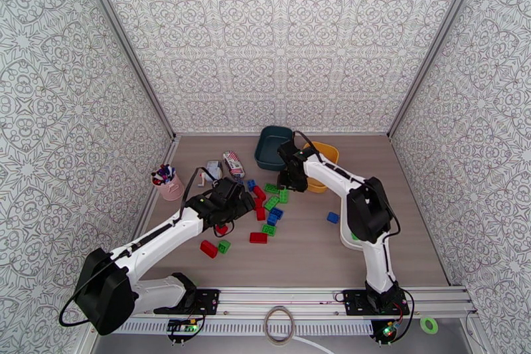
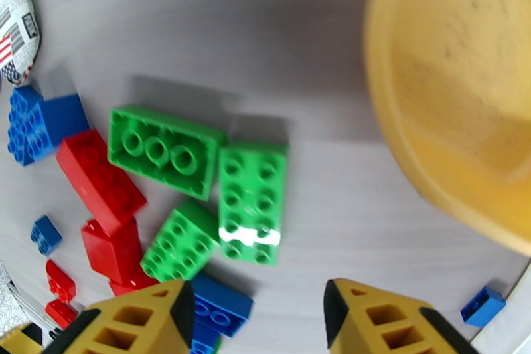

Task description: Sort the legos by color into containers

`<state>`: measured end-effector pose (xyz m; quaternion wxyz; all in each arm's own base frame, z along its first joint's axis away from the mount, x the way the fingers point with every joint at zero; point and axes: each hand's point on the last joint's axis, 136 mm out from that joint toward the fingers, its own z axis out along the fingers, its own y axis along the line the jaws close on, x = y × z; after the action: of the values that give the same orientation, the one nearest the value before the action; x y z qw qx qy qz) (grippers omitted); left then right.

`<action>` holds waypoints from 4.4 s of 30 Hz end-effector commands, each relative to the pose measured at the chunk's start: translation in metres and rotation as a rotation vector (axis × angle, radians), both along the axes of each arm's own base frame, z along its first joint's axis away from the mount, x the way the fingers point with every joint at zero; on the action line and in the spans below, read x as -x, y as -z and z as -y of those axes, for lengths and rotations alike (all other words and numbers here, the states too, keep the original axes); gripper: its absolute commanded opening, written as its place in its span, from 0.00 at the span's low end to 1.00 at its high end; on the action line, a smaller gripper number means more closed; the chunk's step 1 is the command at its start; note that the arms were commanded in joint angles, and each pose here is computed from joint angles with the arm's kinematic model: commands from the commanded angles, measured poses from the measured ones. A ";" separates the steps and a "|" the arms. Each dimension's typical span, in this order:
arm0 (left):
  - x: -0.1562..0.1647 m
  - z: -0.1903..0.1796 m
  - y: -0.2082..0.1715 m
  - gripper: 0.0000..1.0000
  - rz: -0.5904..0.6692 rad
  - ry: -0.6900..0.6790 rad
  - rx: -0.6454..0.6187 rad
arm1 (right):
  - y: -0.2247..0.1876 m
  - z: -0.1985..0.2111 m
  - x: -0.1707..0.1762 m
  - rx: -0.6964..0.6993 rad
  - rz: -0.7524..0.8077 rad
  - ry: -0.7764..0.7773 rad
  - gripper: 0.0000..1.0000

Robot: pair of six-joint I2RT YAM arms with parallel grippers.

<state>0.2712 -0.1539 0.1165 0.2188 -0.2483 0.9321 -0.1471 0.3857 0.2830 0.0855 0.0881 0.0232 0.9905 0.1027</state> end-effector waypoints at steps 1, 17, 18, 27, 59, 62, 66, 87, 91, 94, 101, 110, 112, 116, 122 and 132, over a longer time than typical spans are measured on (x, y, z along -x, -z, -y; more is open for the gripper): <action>-0.004 -0.003 -0.005 0.96 0.024 -0.023 0.019 | 0.010 -0.002 0.003 0.040 -0.039 -0.005 0.56; -0.006 -0.009 -0.003 0.96 0.013 -0.031 0.021 | 0.048 -0.012 0.005 0.071 -0.106 -0.038 0.54; -0.006 -0.010 -0.003 0.96 0.011 -0.032 0.020 | 0.049 -0.012 0.006 0.075 -0.106 -0.040 0.54; -0.006 -0.007 0.000 0.96 0.005 -0.021 0.027 | 0.062 -0.001 0.011 0.123 -0.119 -0.041 0.47; -0.040 0.108 -0.034 0.99 0.103 0.306 0.089 | -0.044 0.069 0.056 0.030 0.069 0.051 0.29; -0.043 0.138 -0.040 0.99 0.125 0.394 0.096 | -0.053 0.105 0.065 0.030 0.086 0.130 0.29; -0.040 0.186 -0.045 0.99 0.146 0.540 0.100 | -0.050 0.169 0.085 0.048 0.073 0.283 0.28; 0.006 0.276 -0.030 0.97 0.104 0.858 -0.035 | 0.025 0.259 0.155 -0.018 -0.123 0.580 0.42; -0.002 0.248 -0.031 0.97 0.106 0.756 -0.039 | 0.014 0.260 0.150 -0.021 -0.090 0.567 0.54; -0.010 0.222 -0.031 0.97 0.105 0.675 -0.065 | 0.002 0.259 0.145 -0.038 -0.055 0.554 0.58; -0.020 0.154 -0.027 0.96 0.081 0.471 -0.109 | -0.043 0.225 0.123 -0.083 0.073 0.386 0.58; -0.019 0.060 -0.011 0.96 0.030 0.150 -0.026 | -0.055 0.086 0.117 -0.115 0.082 -0.121 0.62; -0.014 0.041 -0.007 0.96 0.017 0.089 -0.009 | -0.044 0.057 0.125 -0.098 0.060 -0.232 0.61; 0.001 0.006 -0.001 0.96 0.012 -0.020 0.024 | -0.016 0.012 0.149 -0.047 0.015 -0.428 0.62; 0.024 -0.030 0.007 0.96 0.006 -0.133 0.062 | 0.019 -0.025 0.179 0.008 -0.016 -0.610 0.61; 0.038 -0.047 0.009 0.96 0.002 -0.175 0.066 | 0.050 -0.047 0.176 0.087 -0.027 -0.685 0.55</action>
<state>0.2379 -0.1147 0.1126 0.2309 -0.3204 0.9030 -0.1695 0.1986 0.3194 0.0342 0.0144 -0.2978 0.9501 0.0913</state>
